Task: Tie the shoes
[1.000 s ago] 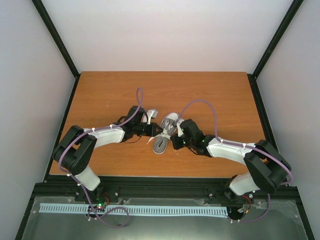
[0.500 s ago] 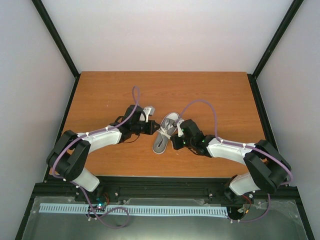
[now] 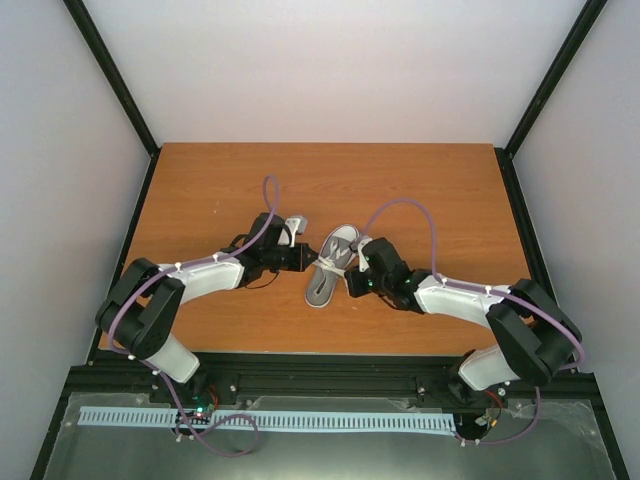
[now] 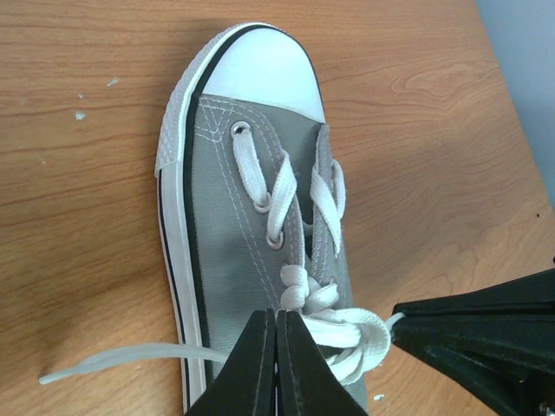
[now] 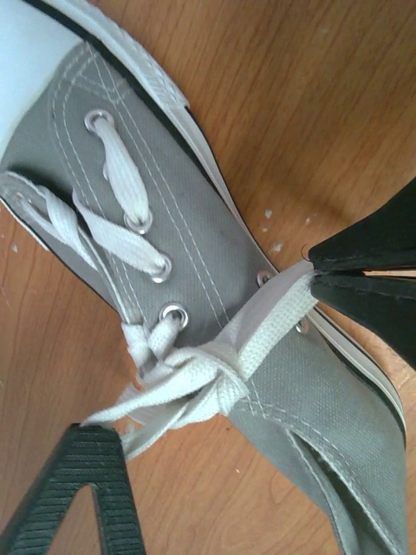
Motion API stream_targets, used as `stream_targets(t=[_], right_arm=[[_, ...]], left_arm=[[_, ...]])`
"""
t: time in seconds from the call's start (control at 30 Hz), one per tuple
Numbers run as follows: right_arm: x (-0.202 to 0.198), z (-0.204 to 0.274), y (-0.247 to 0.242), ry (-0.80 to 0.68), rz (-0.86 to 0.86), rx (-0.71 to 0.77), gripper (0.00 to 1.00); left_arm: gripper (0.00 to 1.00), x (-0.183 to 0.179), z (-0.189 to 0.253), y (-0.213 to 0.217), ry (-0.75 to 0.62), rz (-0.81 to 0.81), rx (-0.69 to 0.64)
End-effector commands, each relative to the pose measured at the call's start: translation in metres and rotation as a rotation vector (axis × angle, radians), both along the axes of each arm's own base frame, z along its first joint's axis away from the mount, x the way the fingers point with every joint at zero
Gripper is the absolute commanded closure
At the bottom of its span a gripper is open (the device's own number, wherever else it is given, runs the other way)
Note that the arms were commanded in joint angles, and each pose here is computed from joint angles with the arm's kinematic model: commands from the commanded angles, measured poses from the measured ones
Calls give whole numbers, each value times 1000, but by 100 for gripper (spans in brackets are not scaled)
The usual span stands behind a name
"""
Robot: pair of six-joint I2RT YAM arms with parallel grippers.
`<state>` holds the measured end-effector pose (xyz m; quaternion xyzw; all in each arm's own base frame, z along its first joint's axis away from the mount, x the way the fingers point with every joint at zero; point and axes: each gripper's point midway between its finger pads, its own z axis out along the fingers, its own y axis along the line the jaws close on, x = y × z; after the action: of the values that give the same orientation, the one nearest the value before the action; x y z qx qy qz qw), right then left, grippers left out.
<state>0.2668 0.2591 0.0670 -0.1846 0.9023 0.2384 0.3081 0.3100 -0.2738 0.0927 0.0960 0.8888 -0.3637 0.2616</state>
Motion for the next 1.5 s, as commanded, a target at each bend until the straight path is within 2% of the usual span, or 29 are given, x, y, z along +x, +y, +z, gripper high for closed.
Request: stream_targets(t=[0.0, 0.4, 0.77, 1.47], right_arm=[[13, 13, -3, -28, -47, 21, 97], [33, 35, 1, -47, -54, 102, 97], [54, 21, -9, 26, -115, 116, 97], [44, -6, -48, 97, -221, 83, 97]], left_arm=[[99, 8, -3, 3, -2, 28, -10], [99, 12, -11, 11, 11, 44, 1], [99, 17, -18, 24, 10, 70, 18], [99, 24, -24, 43, 21, 141, 39]])
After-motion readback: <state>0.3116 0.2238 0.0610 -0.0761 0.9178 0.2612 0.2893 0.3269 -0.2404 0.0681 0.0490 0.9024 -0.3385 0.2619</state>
